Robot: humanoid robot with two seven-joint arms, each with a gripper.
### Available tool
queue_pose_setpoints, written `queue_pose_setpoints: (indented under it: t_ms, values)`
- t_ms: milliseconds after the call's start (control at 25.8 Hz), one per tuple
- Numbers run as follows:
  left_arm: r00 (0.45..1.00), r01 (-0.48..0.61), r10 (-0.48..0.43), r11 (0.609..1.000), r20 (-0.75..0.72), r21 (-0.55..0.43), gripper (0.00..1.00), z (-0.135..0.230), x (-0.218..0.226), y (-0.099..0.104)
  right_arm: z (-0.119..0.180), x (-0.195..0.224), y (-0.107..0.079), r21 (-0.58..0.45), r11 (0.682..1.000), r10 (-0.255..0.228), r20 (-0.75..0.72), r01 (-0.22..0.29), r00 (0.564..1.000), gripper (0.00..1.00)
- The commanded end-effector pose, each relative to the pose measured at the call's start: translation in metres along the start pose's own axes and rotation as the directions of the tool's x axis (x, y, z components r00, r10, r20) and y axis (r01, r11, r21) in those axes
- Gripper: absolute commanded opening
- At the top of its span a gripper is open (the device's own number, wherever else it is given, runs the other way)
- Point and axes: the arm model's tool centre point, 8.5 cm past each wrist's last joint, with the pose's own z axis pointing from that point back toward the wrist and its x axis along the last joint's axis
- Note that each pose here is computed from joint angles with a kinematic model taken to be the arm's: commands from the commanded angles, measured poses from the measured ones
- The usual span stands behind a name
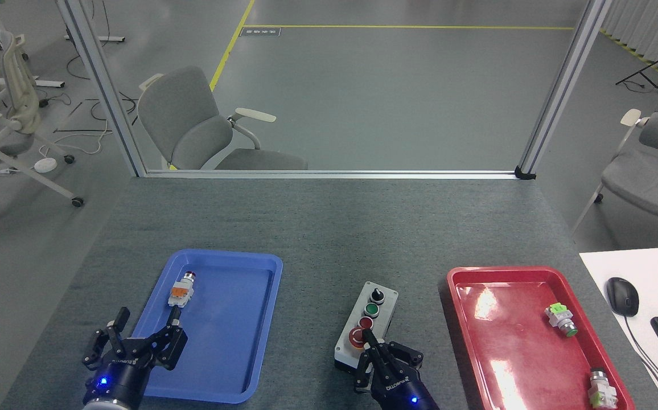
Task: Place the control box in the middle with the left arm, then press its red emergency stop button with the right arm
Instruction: 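Press down on the red emergency stop button with the right gripper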
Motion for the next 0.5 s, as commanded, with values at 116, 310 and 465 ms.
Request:
queue_pose_setpoints:
  t_ms: [116,310,465]
  values:
    - [1.0,-0.006,0.006,1.0,0.0,0.005,0.99,0.001,0.002,0.001,-0.017,0.002,-0.039,-0.093,0.994,-0.055,-0.006,0.054,0.998,0.0]
    - [1.0,-0.006,0.006,1.0,0.002,0.009,0.99,0.001,0.003,0.003,-0.022,-0.017,-0.072,-0.187,0.974,-0.14,-0.04,0.13,0.989,0.4]
    - [1.0,-0.005,0.005,1.0,0.003,0.016,0.99,0.0,0.003,0.005,-0.016,-0.044,-0.073,-0.211,0.968,-0.161,-0.104,0.137,0.981,0.98]
